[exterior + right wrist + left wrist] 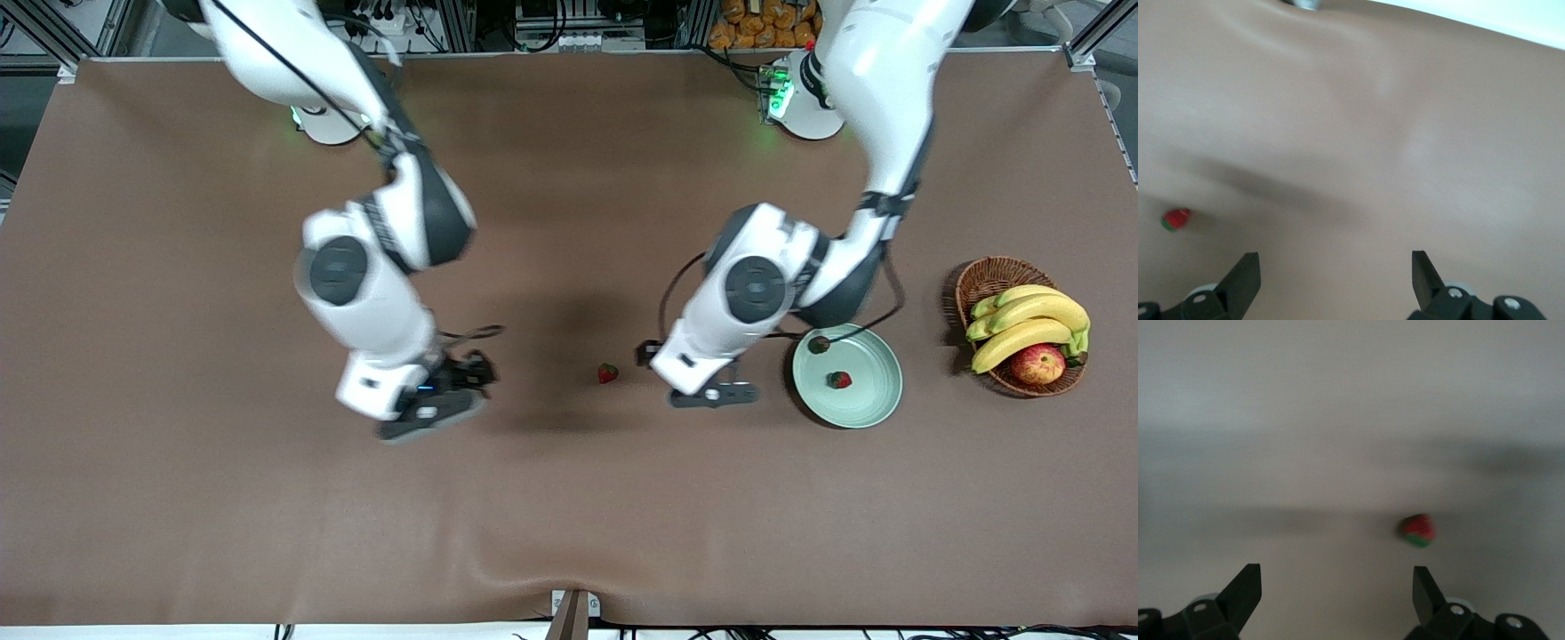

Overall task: Collect all strawberries into plate
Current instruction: 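Hand the strawberry to the left gripper while the right gripper withdraws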

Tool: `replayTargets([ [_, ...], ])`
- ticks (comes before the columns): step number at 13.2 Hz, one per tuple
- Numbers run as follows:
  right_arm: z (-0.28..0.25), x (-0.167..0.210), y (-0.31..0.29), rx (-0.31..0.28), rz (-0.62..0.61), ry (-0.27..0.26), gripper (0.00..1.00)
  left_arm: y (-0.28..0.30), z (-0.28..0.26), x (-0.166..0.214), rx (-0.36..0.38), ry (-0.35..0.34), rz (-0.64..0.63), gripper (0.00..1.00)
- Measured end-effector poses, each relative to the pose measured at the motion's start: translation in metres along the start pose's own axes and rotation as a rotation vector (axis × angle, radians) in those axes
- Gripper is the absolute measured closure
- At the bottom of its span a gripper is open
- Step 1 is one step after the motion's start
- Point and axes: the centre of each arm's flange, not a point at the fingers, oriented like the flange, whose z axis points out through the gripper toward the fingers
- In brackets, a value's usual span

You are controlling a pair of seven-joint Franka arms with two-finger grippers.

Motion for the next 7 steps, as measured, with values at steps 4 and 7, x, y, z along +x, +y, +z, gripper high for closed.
replayTargets([
  [4, -0.053, -0.036, 0.147, 0.019, 0.130, -0.052, 0.00, 0.052, 0.070, -0.031, -0.053, 0.034, 0.033, 0.00],
  [7, -0.090, -0.086, 0.219, 0.033, 0.206, -0.063, 0.00, 0.051, 0.097, -0.036, -0.013, 0.026, 0.066, 0.00],
])
